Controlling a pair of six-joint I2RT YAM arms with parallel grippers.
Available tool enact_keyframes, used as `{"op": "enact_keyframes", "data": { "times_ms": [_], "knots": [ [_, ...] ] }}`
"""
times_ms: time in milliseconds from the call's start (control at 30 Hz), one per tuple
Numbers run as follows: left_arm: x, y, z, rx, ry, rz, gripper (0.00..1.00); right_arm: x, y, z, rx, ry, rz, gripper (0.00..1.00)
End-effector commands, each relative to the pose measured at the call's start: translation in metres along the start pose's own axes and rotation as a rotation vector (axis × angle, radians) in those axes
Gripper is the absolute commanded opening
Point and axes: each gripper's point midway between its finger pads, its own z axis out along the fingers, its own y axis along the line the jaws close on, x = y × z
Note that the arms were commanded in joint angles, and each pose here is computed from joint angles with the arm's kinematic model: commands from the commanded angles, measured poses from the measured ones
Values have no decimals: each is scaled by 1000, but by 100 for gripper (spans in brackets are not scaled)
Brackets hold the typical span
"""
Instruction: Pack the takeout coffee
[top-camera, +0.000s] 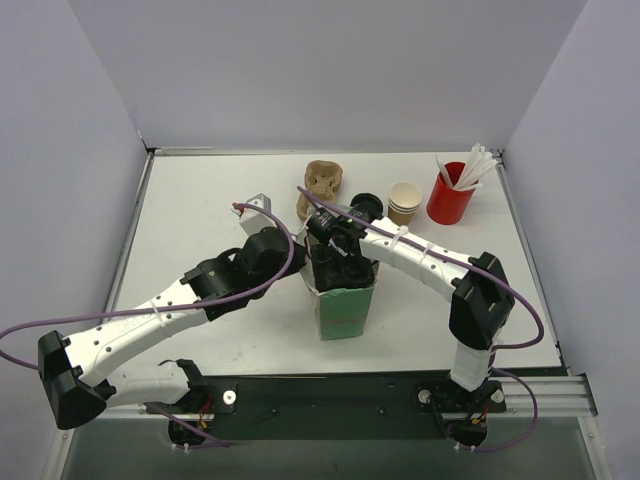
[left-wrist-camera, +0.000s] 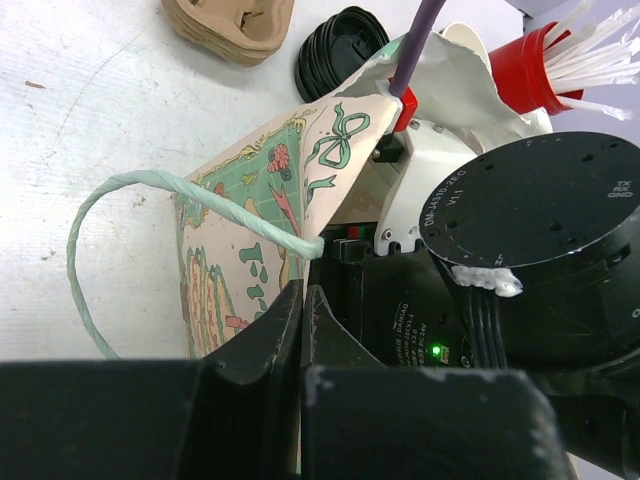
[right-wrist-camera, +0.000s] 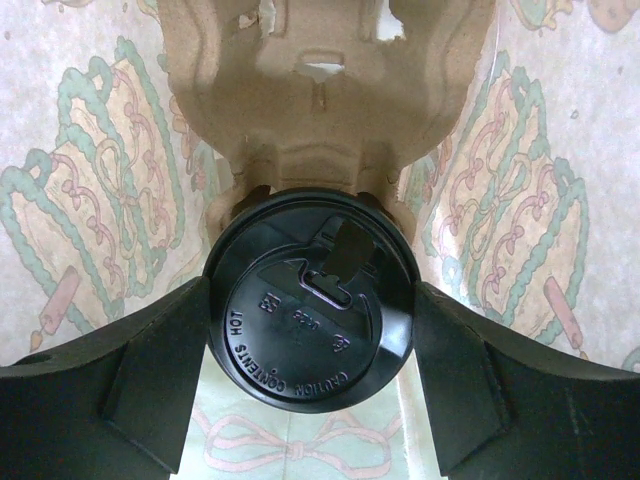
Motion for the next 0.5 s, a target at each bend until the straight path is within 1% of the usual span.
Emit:
{"op": "enact_keyframes", "data": {
  "times_ms": [0,467],
  "knots": [
    [-17,-16,-9,63,-52,-65,0,16,-21,3,93,33,-7,40],
    [-16,-17,-9,71,-46,-59,0,16,-24,13,107,26,-15,40]
  ]
}}
